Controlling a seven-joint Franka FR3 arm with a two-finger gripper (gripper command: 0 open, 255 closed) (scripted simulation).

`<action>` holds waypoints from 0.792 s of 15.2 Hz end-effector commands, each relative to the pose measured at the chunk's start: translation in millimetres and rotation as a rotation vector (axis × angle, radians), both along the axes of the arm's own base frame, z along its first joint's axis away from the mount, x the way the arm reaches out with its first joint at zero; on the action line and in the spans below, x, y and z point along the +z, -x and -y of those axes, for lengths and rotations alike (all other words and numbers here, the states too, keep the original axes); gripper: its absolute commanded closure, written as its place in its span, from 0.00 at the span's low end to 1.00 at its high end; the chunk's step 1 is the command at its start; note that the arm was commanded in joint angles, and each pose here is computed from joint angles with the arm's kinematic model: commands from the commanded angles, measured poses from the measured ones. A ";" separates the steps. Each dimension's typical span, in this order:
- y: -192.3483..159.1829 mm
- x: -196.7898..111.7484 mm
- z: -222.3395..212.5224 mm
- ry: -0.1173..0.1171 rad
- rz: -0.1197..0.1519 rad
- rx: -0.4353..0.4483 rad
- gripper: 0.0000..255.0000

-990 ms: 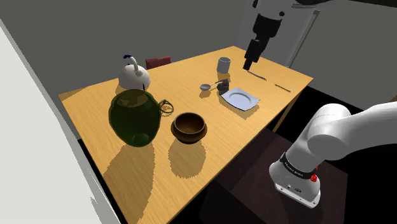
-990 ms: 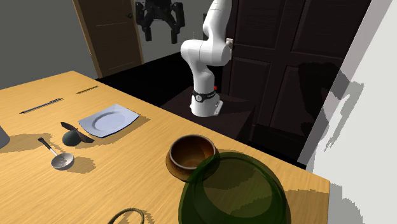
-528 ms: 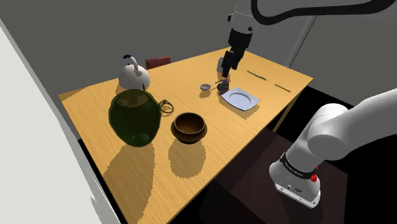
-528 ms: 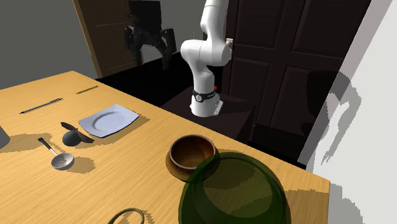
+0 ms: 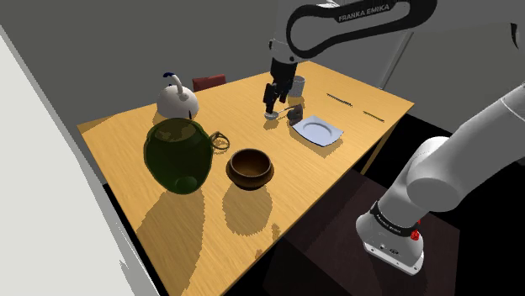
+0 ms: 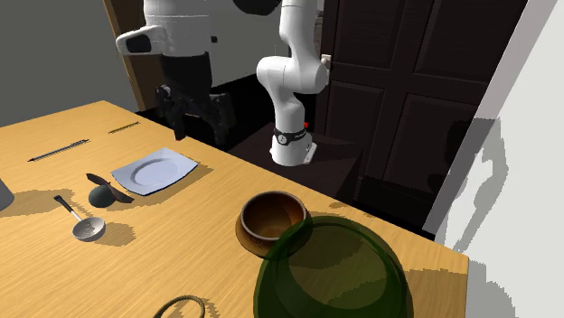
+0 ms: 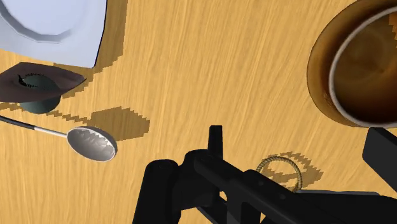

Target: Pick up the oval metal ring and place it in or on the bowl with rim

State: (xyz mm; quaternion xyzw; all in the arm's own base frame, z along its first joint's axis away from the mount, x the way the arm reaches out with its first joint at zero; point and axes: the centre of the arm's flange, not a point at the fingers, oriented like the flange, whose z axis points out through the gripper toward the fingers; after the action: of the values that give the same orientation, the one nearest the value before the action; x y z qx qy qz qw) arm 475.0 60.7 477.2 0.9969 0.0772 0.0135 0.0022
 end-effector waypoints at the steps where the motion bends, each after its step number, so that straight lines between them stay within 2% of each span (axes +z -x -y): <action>1: -19.7 -16.7 -3.8 0.001 -0.003 0.006 0.00; 12: -128.6 -112.4 -33.1 0.008 -0.026 0.040 0.00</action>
State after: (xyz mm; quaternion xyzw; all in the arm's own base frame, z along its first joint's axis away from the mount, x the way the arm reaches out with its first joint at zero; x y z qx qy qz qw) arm 591.2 91.0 373.2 0.9954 0.0956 0.0012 0.0047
